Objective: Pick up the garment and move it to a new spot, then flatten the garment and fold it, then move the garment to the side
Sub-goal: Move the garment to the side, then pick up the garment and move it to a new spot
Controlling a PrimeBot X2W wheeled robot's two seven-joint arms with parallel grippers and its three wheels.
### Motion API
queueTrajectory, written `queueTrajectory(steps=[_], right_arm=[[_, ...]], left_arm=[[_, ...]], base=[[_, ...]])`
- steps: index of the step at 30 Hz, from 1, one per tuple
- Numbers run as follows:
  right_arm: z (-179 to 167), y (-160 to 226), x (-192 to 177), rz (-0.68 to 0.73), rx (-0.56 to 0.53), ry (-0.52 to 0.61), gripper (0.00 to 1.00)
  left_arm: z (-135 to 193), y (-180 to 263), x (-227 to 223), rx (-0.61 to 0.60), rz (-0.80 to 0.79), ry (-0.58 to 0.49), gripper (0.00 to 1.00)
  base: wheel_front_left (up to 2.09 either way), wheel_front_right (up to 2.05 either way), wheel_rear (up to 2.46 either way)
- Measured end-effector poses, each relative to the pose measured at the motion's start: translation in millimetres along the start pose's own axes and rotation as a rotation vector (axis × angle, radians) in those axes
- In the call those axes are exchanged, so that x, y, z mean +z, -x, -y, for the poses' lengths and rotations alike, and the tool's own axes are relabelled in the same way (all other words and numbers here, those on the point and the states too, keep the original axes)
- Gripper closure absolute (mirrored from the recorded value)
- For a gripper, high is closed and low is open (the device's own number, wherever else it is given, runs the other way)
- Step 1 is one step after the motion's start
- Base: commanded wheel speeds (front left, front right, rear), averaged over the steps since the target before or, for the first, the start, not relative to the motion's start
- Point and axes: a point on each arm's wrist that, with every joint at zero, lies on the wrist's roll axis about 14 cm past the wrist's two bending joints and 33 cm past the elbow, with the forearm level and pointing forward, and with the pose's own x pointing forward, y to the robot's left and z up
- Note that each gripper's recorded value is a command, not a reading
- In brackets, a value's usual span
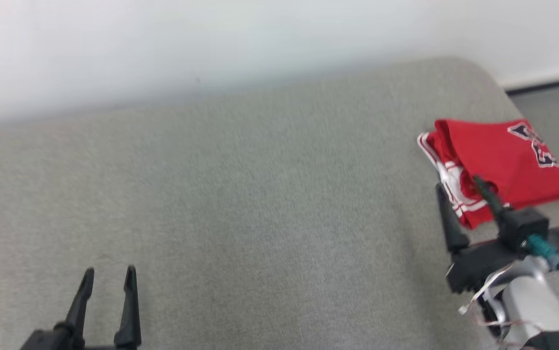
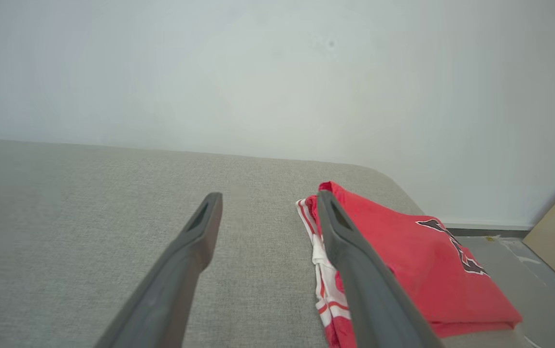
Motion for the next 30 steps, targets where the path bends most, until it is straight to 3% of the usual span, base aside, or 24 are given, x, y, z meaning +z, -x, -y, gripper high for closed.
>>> queueTrajectory(steps=[6, 13, 30], right_arm=[[-27.8, 17.8, 22.5, 0.089, 0.035, -0.065, 0.0], [-59.9, 32.6, 20.0, 0.1, 0.089, -0.12, 0.0], [-75.6, 44.0, 8.3, 0.078, 0.1, -0.165, 0.0]], left_arm=[[-9.3, 30.3, 16.4, 0.052, 0.032, -0.02, 0.0], [-29.7, 56.1, 24.3, 0.135, 0.049, -0.034, 0.0], [-47.3, 78.0, 23.5, 0.217, 0.046, -0.034, 0.0]], base=[[0.0, 0.0, 0.0], [0.0, 0.0, 0.0], [0.0, 0.0, 0.0]])
